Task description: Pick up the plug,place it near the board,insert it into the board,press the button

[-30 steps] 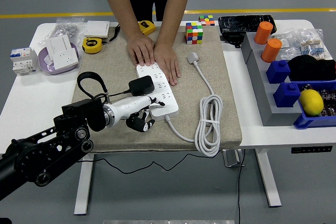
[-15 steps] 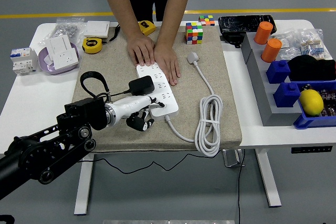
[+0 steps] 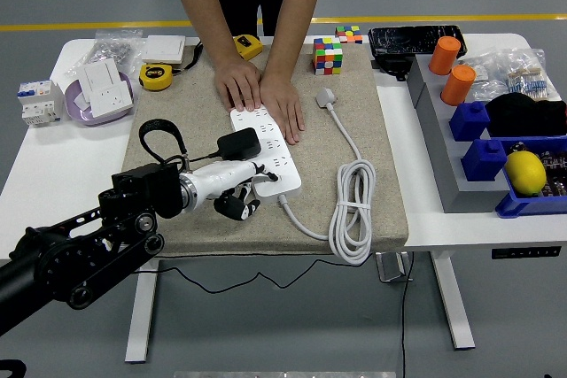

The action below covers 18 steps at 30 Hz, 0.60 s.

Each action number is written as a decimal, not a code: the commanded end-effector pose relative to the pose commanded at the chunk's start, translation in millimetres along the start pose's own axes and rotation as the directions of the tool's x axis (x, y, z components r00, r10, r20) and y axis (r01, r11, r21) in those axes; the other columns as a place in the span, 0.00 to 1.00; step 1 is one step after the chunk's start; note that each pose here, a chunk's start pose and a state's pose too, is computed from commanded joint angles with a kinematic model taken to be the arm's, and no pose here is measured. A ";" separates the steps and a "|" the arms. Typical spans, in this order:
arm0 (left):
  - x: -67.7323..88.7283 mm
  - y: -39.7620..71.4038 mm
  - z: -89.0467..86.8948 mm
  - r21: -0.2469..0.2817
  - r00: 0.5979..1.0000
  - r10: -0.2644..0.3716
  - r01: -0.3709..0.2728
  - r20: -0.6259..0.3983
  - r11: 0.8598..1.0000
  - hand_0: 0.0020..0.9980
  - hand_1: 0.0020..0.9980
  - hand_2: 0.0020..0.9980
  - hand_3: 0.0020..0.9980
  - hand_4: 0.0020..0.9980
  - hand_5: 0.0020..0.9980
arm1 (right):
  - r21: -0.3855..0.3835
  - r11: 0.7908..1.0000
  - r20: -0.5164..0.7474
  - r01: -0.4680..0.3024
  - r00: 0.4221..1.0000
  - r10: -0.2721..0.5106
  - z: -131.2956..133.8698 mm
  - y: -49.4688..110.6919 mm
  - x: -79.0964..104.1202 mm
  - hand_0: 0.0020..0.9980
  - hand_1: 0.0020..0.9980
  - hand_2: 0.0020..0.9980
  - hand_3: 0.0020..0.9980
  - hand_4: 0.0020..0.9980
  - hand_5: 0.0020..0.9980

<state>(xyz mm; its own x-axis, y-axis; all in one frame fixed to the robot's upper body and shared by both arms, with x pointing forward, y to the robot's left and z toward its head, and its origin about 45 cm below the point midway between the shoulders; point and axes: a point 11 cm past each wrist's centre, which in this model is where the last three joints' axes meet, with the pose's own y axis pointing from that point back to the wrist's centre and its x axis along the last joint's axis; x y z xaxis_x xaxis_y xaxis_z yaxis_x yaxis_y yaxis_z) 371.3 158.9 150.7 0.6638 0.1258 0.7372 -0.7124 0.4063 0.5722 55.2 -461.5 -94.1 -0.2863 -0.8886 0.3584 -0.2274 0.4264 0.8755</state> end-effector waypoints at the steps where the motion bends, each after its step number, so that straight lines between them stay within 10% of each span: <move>1: -0.5 -0.2 0.1 0.000 1.000 -0.001 0.001 0.001 1.000 0.14 0.05 0.17 0.91 0.46 0.00 | 0.000 1.000 0.001 0.000 1.000 0.000 0.0 0.0 0.1 0.96 0.90 0.84 0.85 1.00 0.91; 18: 18.1 17.9 19.4 -0.075 0.998 0.066 -0.066 -0.006 0.995 0.14 0.04 0.17 0.88 0.46 0.00 | -0.009 1.000 0.001 -0.002 1.000 0.002 4.9 0.5 0.5 0.96 0.90 0.84 0.85 1.00 0.91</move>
<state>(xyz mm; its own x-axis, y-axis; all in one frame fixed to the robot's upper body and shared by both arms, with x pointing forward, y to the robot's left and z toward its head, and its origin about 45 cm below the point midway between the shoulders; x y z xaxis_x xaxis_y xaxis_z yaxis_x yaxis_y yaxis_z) 366.1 150.9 181.2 0.6171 0.1580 0.7708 -0.7355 0.4641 0.4937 50.4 -460.9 -95.1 -0.2872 -0.8877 0.3598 -0.2187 0.4265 0.8777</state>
